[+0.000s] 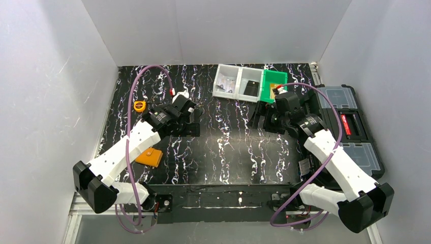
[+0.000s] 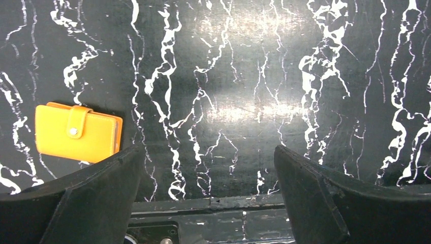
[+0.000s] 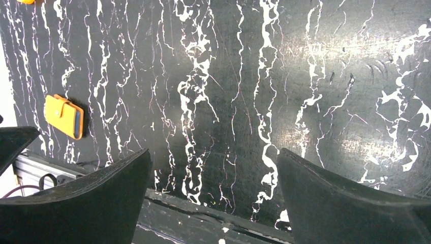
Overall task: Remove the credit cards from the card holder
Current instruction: Open the card holder at the center of the board.
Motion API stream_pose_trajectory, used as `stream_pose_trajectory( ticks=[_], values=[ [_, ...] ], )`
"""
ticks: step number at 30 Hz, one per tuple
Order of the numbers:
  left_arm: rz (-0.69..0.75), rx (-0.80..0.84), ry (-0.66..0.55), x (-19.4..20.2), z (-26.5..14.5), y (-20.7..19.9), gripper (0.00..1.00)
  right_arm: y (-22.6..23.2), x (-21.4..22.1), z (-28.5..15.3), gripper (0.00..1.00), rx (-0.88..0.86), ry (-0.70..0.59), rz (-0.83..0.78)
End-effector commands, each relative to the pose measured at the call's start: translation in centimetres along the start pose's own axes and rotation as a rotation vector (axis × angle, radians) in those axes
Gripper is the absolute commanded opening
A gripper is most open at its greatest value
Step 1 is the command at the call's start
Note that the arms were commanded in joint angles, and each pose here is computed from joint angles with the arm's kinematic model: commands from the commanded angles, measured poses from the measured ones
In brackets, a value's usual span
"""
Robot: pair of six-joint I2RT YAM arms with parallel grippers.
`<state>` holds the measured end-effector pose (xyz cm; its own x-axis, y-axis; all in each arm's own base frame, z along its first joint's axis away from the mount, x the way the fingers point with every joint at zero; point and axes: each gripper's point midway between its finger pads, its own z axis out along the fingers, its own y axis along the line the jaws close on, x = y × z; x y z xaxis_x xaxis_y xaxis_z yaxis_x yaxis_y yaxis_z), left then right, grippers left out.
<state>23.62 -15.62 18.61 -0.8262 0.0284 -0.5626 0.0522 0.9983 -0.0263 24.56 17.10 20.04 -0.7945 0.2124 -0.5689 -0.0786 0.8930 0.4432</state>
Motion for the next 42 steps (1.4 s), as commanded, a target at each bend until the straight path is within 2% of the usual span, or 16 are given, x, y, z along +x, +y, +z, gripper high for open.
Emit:
stream_pose_trajectory(
  ticks=[1, 9, 18, 28, 33, 38, 42],
  values=[
    [0.006, -0.072, -0.045, -0.9, -1.8, 2.0, 1.00, 0.4, -0.9, 0.0, 1.00, -0.012, -0.038, 0.000],
    [-0.026, -0.106, -0.022, -0.2, -1.6, 2.5, 0.99, 0.0, -0.3, 0.6, 1.00, -0.001, -0.016, 0.009],
    [-0.150, -0.290, 0.059, 2.3, -1.7, 5.3, 1.00, 0.8, -0.1, 0.5, 1.00, -0.041, 0.010, -0.008],
    [-0.432, -0.441, 0.132, 8.3, -1.8, 11.1, 0.99, 1.4, 1.3, 1.5, 1.00, -0.108, 0.052, -0.017],
    [-0.528, -0.424, 0.076, 6.2, -0.4, 12.8, 1.00, 1.8, 1.7, 2.2, 1.00, -0.134, 0.075, -0.019],
    [-0.670, -0.512, 0.158, 7.8, 0.9, 14.2, 0.99, 2.1, 1.5, 2.6, 1.00, -0.138, 0.091, -0.035],
    [-0.799, -0.499, 0.165, 8.8, 2.6, 14.6, 0.86, 2.2, 1.2, 3.0, 1.00, -0.140, 0.088, -0.042]
  ],
)
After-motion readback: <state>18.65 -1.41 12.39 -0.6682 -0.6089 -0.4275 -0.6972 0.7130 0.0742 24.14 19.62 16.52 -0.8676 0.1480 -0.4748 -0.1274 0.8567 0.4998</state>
